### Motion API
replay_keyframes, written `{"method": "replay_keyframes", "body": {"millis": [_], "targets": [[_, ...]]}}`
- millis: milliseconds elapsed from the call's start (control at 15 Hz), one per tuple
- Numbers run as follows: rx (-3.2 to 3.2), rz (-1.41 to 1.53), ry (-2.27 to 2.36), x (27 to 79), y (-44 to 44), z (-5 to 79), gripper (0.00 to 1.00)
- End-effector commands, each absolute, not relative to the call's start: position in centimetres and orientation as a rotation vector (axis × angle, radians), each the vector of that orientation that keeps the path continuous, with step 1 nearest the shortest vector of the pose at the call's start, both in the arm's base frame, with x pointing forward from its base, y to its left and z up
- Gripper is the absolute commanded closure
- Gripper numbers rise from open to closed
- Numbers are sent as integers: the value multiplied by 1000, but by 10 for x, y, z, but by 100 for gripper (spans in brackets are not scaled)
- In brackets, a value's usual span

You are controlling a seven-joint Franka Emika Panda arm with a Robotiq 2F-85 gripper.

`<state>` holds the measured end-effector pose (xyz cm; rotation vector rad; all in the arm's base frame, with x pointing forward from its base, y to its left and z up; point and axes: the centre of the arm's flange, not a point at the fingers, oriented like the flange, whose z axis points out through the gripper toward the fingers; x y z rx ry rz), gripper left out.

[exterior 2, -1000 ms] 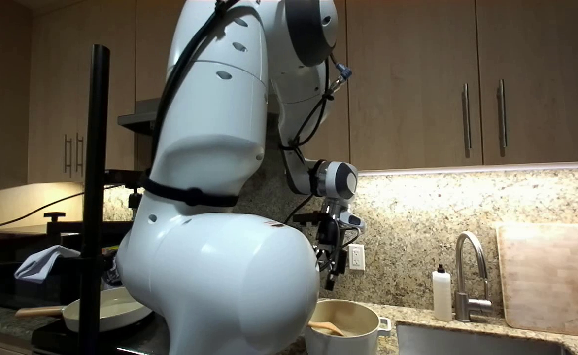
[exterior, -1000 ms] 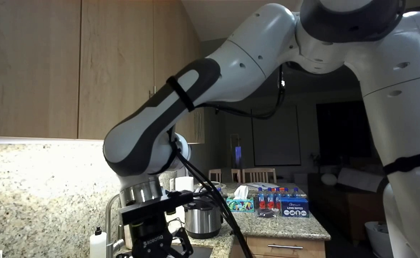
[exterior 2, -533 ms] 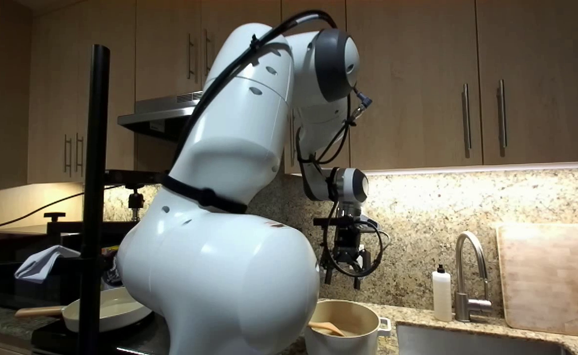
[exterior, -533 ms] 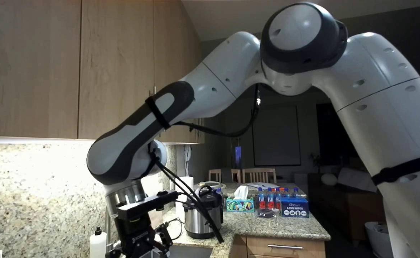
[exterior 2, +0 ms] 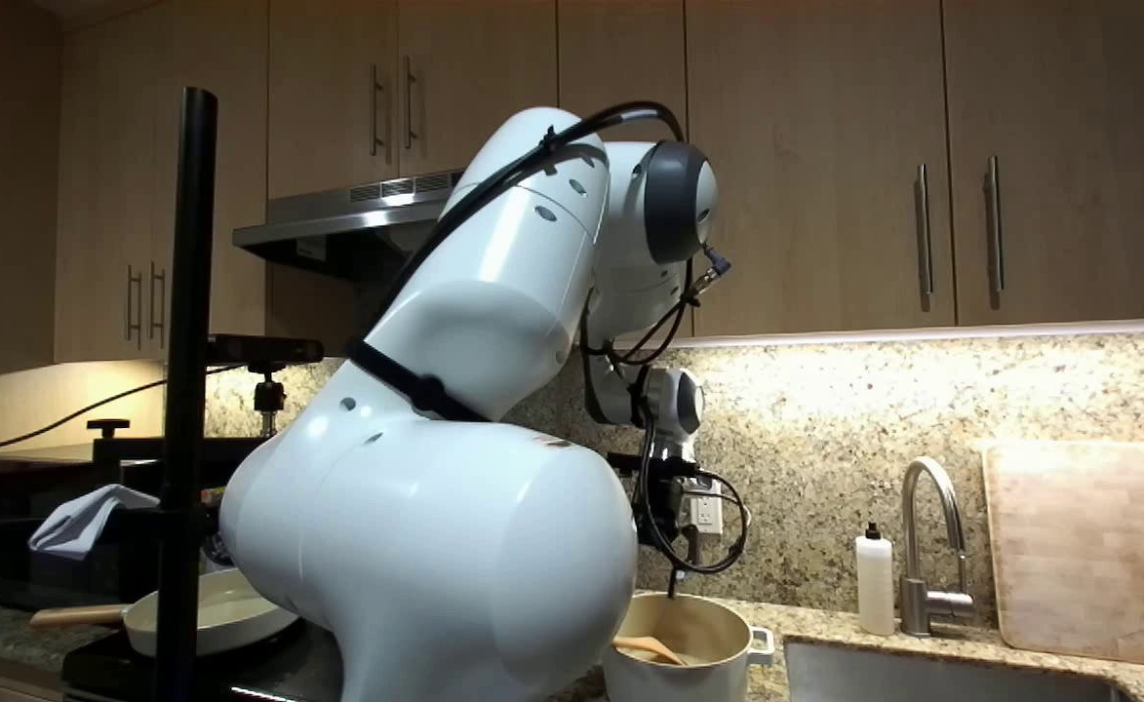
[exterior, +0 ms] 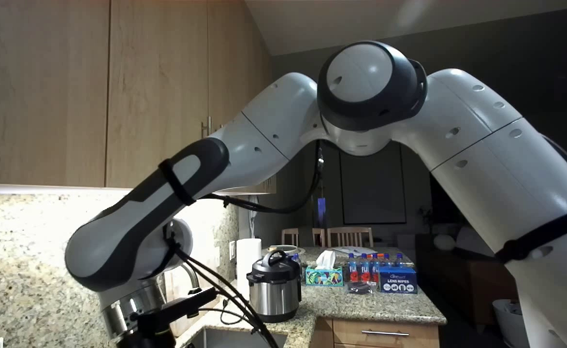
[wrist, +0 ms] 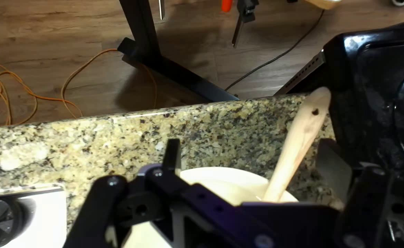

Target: Use the spatula to stir the pot

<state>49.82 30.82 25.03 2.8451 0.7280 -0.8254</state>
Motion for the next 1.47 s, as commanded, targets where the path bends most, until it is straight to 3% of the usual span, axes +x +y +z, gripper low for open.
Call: {"method": "replay_keyframes", "body": {"millis": [0, 933, 1400], "targets": [[2840, -845, 807, 485, 338, 242, 0], [2968, -804, 774, 500, 350, 188, 0], [3050, -779, 652, 466, 351, 172, 0]]}}
